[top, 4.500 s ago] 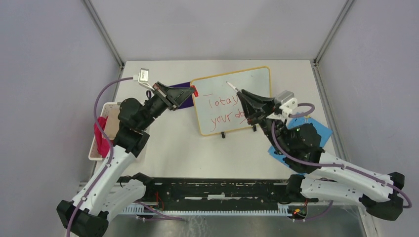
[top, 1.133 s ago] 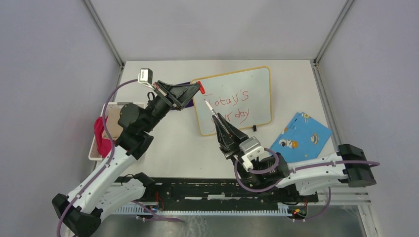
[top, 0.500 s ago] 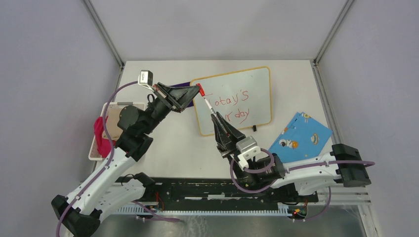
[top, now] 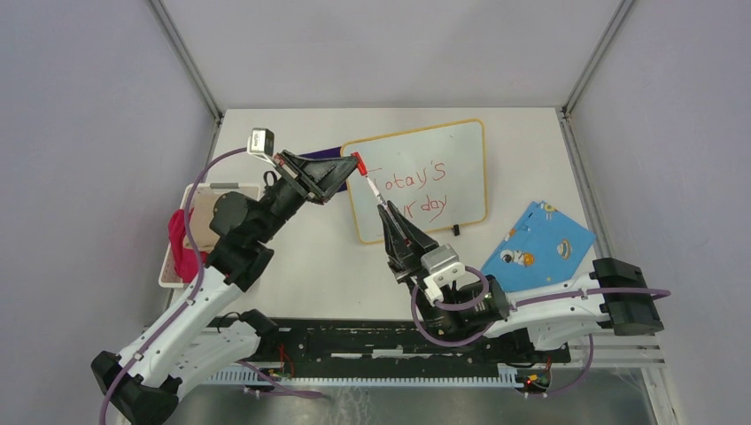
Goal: Write a sentence on the whiteboard
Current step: Close the whiteboard marker.
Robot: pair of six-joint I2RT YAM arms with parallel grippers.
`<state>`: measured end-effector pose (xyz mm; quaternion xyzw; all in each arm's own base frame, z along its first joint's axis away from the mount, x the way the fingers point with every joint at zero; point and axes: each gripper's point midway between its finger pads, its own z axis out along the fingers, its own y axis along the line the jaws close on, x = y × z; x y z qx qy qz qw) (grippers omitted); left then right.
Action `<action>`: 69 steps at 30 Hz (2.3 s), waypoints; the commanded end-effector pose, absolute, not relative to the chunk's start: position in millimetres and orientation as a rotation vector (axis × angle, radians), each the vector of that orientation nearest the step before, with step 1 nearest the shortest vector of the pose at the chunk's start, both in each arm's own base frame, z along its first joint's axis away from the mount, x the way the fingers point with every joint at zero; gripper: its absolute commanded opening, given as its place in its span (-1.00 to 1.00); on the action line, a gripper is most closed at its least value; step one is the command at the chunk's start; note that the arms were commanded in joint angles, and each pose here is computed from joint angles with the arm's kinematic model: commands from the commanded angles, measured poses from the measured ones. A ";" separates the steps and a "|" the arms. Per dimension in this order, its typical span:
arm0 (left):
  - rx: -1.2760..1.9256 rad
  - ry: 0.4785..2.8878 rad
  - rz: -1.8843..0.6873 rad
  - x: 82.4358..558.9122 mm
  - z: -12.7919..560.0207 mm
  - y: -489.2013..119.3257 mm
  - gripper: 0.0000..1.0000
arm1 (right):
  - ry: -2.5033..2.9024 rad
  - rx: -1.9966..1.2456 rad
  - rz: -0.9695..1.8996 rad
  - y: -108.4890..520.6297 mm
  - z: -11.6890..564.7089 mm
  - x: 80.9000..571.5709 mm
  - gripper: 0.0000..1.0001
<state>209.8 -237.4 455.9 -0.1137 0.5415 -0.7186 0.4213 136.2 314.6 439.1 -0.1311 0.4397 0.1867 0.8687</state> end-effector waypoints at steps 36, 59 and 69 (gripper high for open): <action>-0.245 1.331 -1.874 193.5 464.9 -241.3 -0.96 | 0.909 -0.123 0.431 293.2 462.9 141.4 -1.00; -0.199 1.264 -1.886 187.9 494.1 -259.1 -0.96 | 0.870 0.067 0.379 267.1 472.7 159.7 -1.00; -0.200 1.231 -1.868 182.9 497.7 -257.9 -0.96 | 0.877 0.111 0.367 256.8 470.3 162.0 -1.00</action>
